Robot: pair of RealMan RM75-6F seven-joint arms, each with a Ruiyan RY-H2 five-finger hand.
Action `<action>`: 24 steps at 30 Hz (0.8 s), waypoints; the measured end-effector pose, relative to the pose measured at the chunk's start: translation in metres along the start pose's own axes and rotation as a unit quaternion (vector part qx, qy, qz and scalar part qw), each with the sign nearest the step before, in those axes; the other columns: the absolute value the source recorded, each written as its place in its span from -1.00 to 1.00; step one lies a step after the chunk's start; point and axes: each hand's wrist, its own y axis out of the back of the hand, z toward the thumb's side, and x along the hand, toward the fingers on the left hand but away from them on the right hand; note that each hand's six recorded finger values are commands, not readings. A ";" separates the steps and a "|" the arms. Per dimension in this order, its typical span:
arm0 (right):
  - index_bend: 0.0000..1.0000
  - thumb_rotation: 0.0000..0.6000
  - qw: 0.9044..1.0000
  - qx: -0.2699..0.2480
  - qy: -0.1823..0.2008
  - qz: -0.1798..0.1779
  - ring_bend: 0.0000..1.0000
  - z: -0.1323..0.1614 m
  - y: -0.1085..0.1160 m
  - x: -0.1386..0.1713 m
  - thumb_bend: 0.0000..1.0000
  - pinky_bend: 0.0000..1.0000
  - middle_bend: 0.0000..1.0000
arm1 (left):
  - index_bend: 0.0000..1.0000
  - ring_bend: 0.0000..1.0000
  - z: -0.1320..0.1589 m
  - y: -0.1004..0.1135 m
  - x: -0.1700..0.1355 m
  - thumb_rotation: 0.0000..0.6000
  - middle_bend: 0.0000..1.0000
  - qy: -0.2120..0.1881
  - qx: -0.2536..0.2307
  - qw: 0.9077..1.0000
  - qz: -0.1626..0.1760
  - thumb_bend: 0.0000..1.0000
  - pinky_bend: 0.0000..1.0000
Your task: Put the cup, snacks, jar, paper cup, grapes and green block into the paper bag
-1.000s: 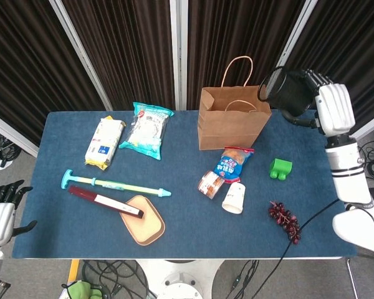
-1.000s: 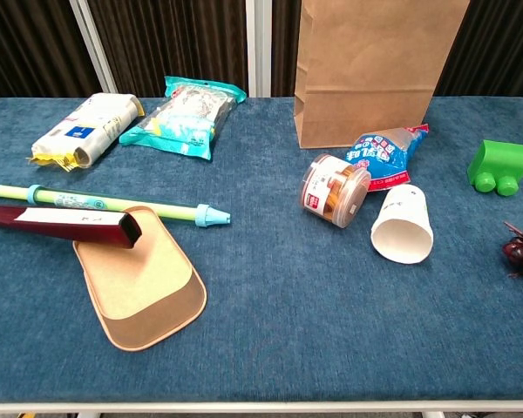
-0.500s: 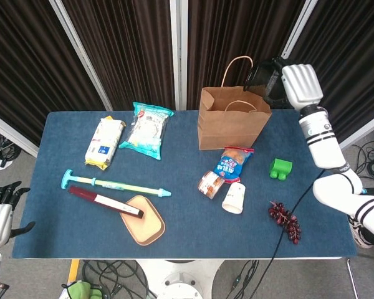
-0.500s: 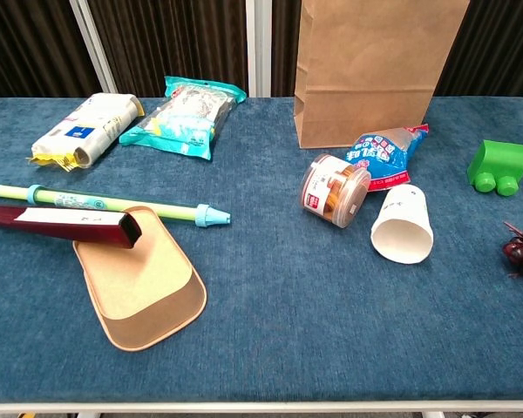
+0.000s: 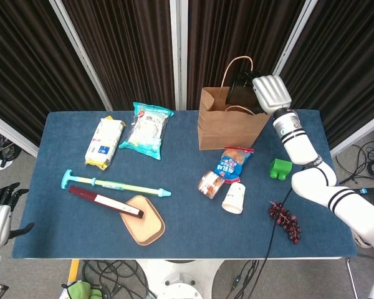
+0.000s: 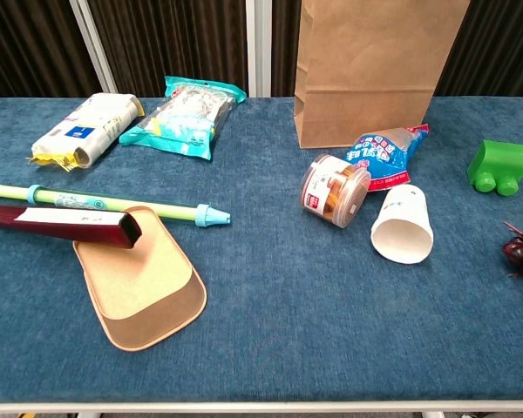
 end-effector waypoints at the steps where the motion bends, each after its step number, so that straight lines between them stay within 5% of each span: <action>1: -1.00 1.00 1.000 -0.001 0.000 0.002 -0.88 0.000 0.000 0.001 -0.80 -0.61 -0.76 | -0.41 -0.69 0.000 0.000 0.000 1.00 -0.55 0.000 0.000 1.000 0.000 -0.99 -0.73; 7: -1.00 1.00 1.000 -0.016 0.006 -0.005 -0.92 0.002 0.007 0.008 -0.90 -0.65 -0.84 | -0.41 -0.69 0.001 0.001 -0.001 1.00 -0.55 -0.002 0.000 1.000 0.003 -0.99 -0.73; 13: -0.99 1.00 0.997 -0.056 0.038 -0.044 -0.88 0.012 0.023 0.029 -0.90 -0.65 -0.69 | -0.41 -0.69 0.001 0.002 -0.002 1.00 -0.55 -0.003 0.000 1.000 0.005 -1.00 -0.73; 24: -0.41 1.00 0.977 -0.101 0.149 -0.114 -0.48 0.018 0.041 0.142 -0.90 -0.22 -0.21 | -0.41 -0.69 0.004 0.007 -0.002 1.00 -0.55 -0.013 0.001 1.000 0.014 -0.99 -0.73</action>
